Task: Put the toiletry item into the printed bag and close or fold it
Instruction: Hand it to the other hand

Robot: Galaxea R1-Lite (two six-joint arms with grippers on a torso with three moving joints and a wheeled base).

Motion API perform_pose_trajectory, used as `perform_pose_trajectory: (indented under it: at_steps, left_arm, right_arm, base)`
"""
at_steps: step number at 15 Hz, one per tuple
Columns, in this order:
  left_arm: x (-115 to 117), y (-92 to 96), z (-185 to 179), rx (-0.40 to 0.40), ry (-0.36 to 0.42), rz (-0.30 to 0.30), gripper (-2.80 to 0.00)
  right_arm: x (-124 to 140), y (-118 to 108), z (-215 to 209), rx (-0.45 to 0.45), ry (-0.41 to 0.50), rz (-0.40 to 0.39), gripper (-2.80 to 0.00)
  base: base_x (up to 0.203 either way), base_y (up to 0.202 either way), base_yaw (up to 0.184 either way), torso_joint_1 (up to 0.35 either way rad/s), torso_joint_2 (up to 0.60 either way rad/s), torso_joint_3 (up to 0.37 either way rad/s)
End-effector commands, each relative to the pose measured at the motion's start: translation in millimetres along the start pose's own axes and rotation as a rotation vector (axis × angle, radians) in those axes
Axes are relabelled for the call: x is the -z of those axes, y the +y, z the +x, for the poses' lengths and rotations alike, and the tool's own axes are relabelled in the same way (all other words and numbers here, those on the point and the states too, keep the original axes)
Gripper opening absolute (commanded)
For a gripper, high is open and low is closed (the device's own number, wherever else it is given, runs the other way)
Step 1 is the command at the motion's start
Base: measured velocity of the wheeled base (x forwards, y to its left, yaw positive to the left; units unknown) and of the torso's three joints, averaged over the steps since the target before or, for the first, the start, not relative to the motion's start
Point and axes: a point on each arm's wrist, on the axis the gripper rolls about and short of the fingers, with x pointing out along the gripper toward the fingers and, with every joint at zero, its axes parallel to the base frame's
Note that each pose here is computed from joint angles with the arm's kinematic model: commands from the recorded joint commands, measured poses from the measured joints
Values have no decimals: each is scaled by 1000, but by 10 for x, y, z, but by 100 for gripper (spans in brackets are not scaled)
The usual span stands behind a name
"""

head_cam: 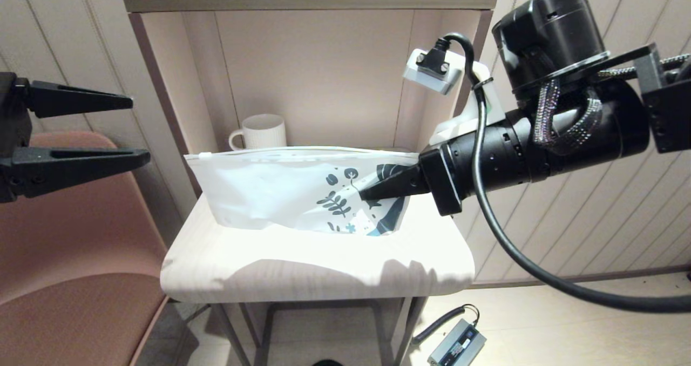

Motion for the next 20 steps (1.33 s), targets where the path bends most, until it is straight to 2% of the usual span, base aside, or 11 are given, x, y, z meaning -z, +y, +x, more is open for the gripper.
perform_pose_trajectory:
  at_steps: [1,3,6,11,20]
  left_arm:
    - [115,129,147,72,10,-41,0]
    - [164,184,259,116,25,-61,0]
    - [247,164,417,227,34,-102,0]
    - [341,83,626,347,64,-52,0]
    - [318,82,856,425,60,-50,0]
  right_arm:
    - [-3,1,3,-4,1,-6,-280]
    - [-9,10,-1,-6,-2,-21,-280]
    - [-32,48,4,-16,-9,-33,-280]
    - [-43,51,-1,-16,-13,-39,-280]
    - [-36,37,33,-20,-7,-55,-280]
  base:
    - [0,0,0,0,0,0]
    - [0,0,0,0,0,0]
    - [0,0,0,0,0,0]
    - [0,0,0,0,0,0]
    - [0,0,0,0,0,0]
